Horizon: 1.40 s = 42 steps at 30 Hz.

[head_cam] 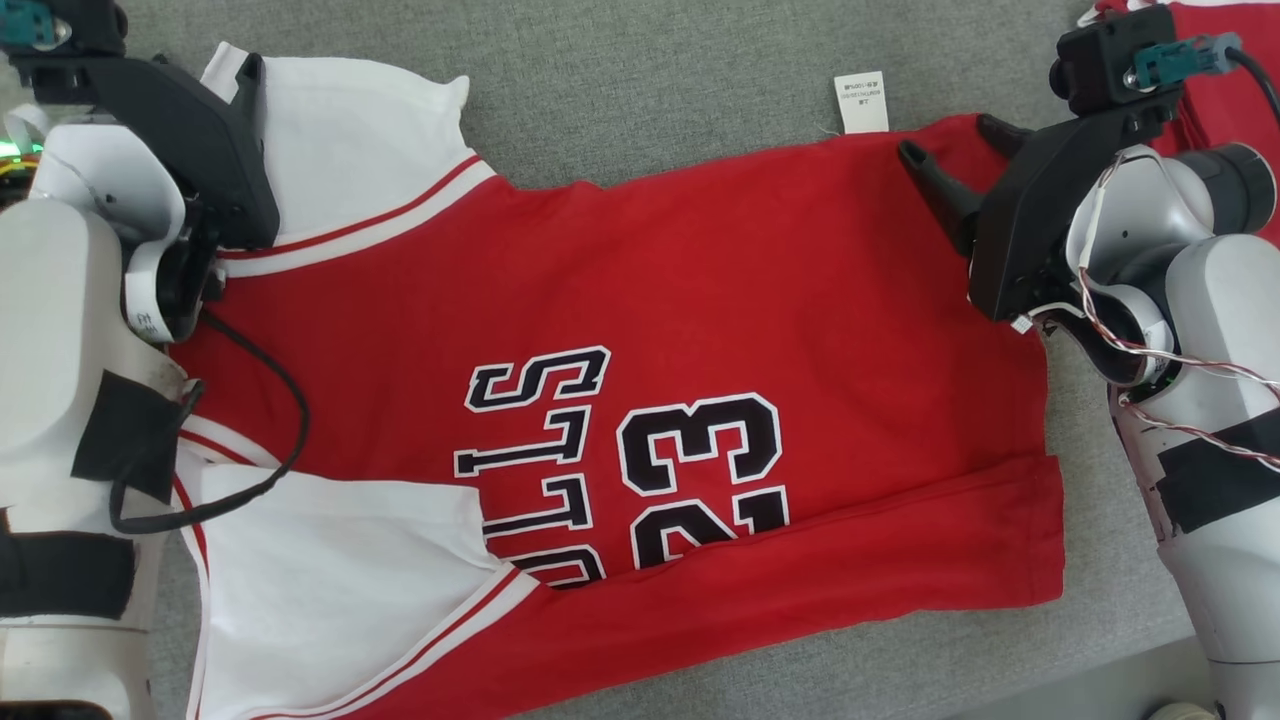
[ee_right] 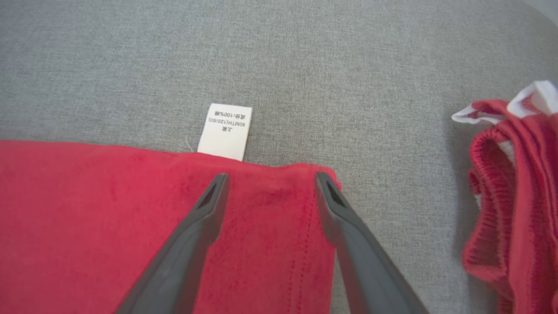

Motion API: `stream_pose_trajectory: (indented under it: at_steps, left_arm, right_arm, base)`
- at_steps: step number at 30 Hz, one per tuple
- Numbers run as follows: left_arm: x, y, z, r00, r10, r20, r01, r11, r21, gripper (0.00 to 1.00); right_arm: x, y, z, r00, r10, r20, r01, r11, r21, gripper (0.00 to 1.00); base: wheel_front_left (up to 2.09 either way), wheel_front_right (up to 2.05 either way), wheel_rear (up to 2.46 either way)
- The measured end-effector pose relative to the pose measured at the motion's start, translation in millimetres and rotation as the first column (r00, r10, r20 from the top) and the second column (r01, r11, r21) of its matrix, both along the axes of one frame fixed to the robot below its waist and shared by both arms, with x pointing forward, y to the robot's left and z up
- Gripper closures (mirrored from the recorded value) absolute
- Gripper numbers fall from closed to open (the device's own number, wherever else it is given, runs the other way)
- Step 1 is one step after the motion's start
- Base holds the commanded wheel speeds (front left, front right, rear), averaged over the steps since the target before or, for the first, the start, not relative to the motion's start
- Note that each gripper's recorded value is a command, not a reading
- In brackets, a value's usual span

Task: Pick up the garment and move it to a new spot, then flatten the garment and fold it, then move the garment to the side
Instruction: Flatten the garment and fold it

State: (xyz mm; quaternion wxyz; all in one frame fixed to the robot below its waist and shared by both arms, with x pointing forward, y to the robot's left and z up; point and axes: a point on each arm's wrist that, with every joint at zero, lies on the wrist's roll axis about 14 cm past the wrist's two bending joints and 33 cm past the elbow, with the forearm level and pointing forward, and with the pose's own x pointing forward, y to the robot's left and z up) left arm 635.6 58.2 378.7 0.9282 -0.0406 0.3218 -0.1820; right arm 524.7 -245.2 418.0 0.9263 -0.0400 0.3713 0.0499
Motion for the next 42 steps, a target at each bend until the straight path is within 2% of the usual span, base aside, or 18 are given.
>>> stream_pose_trajectory:
  at_steps: [5, 9, 20, 31, 39, 40, 41, 42]
  left_arm:
    - [-5.4, 0.0, -3.0, 0.997, -0.034, -0.064, 0.036, 0.999, 0.032, 0.0]
    - [-7.4, -1.5, -1.7, 0.995, -0.047, -0.093, 0.049, 0.999, 0.02, 0.0]
    - [-8.0, -0.1, -0.9, 0.993, -0.067, -0.097, 0.069, 0.997, 0.022, 0.0]
    - [-18.4, -4.4, -3.3, 0.988, -0.082, -0.127, 0.084, 0.996, 0.017, 0.0]
    - [-22.1, -10.9, -2.7, 0.991, -0.09, -0.097, 0.091, 0.996, 0.006, 0.0]
    - [-22.2, -11.1, -3.4, 0.991, -0.09, -0.095, 0.091, 0.996, 0.005, 0.09]
    - [-22.2, -11.3, -3.9, 0.992, -0.09, -0.092, 0.091, 0.996, 0.004, 0.17]
    - [-22.2, -11.6, -4.6, 0.992, -0.09, -0.089, 0.091, 0.996, 0.004, 0.51]
  right_arm:
    - [2.0, -1.1, 1.4, 1.0, 0.004, -0.002, -0.004, 1.0, -0.007, 0.0]
    - [-2.0, -4.1, -3.8, 0.999, 0.002, -0.047, -0.003, 1.0, -0.024, 0.0]
    - [9.8, -34.7, 4.8, 0.998, -0.056, -0.039, 0.05, 0.99, -0.133, 0.0]
    - [-2.9, -31.8, -20.7, 0.985, -0.041, -0.166, 0.013, 0.985, -0.169, 0.0]
    - [-8.7, -28.7, -26.2, 0.981, -0.03, -0.191, -0.001, 0.987, -0.16, 0.0]
    - [-9.0, -28.7, -26.5, 0.981, -0.03, -0.193, -0.001, 0.987, -0.159, 0.08]
    - [-9.2, -27.8, -26.8, 0.981, -0.027, -0.193, -0.004, 0.988, -0.157, 0.25]
    - [-9.2, -26.7, -26.9, 0.981, -0.023, -0.191, -0.008, 0.988, -0.157, 0.5]
  base:
    - [0.0, 0.0, 0.0]
    - [0.0, 0.0, 0.0]
    - [0.0, 0.0, 0.0]
    - [0.0, 0.0, 0.0]
    - [0.0, 0.0, 0.0]
    - [0.0, 0.0, 0.0]
    - [0.0, 0.0, 0.0]
    - [0.0, 0.0, 0.0]
